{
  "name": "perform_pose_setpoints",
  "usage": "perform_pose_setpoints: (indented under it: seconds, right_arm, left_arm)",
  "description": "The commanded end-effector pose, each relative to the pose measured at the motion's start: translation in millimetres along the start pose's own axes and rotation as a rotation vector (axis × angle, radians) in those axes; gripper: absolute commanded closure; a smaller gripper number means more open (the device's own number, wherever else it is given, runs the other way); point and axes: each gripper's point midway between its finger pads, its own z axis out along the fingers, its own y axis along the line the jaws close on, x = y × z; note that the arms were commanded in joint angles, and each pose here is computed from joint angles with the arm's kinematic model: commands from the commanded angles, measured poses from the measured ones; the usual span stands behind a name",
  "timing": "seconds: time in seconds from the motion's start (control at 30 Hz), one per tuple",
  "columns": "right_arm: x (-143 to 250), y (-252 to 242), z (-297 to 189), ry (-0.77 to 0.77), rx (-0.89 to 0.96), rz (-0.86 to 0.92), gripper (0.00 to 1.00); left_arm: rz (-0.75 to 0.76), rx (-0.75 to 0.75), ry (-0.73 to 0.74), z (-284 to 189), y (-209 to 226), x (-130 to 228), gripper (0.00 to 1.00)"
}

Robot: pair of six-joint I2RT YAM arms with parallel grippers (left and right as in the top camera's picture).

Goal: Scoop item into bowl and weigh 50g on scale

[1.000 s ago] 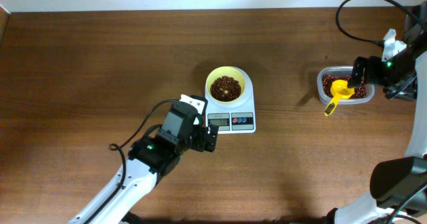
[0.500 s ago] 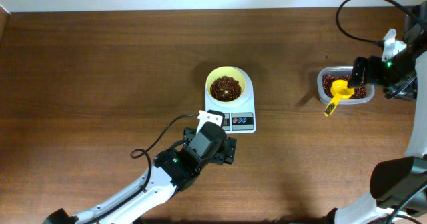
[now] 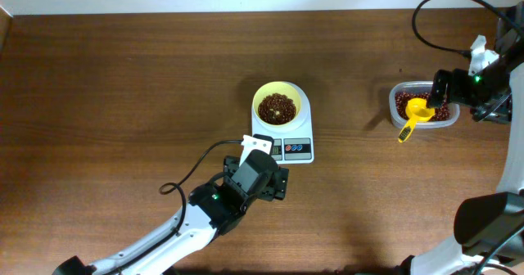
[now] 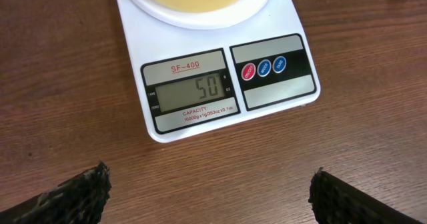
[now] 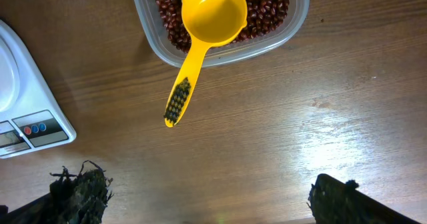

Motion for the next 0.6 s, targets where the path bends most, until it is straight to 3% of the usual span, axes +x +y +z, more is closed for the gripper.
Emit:
perform_pose_setpoints:
  seconds: [0.0,0.2,0.57]
  right_arm:
    - [-2.5,-0.3,-8.8,-0.032,0.005,-0.006,0.01]
    - [-2.5,-0.3,-8.8,-0.032,0.005,-0.006,0.01]
    - [-2.5,-0.3,-8.8,-0.032,0.005,-0.006,0.01]
  left_arm:
    - [0.039,-0.016,-0.031,-5.1,4.5,-3.5,0.01]
    - [0.034,-0.014,-0.118,-24.9,28.5,-7.5,0.01]
    - [0.070,0.024,-0.421,-69.8,87.7,-13.2,0.01]
